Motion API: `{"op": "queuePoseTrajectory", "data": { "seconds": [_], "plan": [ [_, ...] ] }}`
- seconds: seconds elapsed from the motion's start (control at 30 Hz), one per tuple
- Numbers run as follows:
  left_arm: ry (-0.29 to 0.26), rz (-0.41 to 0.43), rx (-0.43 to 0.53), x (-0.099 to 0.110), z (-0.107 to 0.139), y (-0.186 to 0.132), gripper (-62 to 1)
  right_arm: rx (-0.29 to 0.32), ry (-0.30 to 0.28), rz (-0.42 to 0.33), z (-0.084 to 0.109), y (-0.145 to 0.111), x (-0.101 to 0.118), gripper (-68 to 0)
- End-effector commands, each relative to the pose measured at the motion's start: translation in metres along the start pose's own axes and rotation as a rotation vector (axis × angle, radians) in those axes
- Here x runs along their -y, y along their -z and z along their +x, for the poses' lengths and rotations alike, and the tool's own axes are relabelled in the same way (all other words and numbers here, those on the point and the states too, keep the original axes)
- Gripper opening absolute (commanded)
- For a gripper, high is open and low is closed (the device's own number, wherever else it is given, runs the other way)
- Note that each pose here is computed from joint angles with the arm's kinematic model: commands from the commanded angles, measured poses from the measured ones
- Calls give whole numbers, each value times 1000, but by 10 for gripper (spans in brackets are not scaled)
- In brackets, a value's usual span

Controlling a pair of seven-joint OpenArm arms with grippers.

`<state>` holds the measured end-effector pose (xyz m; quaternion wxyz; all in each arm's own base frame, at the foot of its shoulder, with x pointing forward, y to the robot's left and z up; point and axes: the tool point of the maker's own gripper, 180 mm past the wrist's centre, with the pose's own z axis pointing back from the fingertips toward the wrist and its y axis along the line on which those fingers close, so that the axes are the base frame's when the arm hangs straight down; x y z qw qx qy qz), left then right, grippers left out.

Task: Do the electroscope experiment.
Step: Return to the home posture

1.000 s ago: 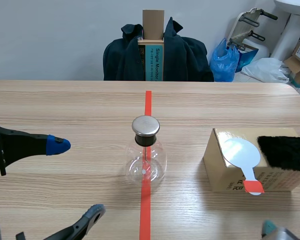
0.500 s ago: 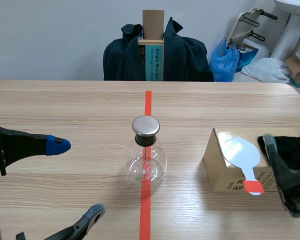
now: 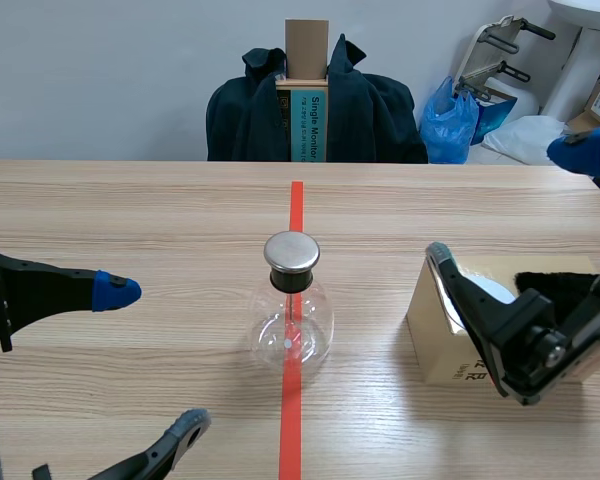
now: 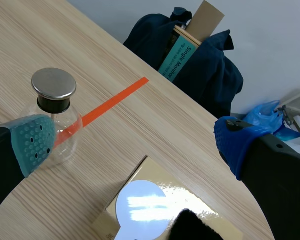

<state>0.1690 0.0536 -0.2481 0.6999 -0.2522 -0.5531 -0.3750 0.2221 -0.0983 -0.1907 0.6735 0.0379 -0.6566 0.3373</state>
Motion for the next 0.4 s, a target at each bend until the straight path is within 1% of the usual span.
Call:
{"op": "queuePoseTrajectory", "data": {
  "seconds": [0.0, 0.07, 0.13, 0.37],
  "plan": [
    [-9, -2, 29, 1, 6, 1, 14, 16, 7, -5, 2, 0, 1, 4],
    [-9, -2, 28, 1, 6, 1, 14, 13, 2, -5, 2, 0, 1, 4],
    [-9, -2, 28, 1, 6, 1, 14, 8, -17, -24, 1, 0, 5, 4],
    [-9, -2, 28, 1, 6, 1, 14, 9, -17, -41, 1, -1, 7, 4]
  ]
}}
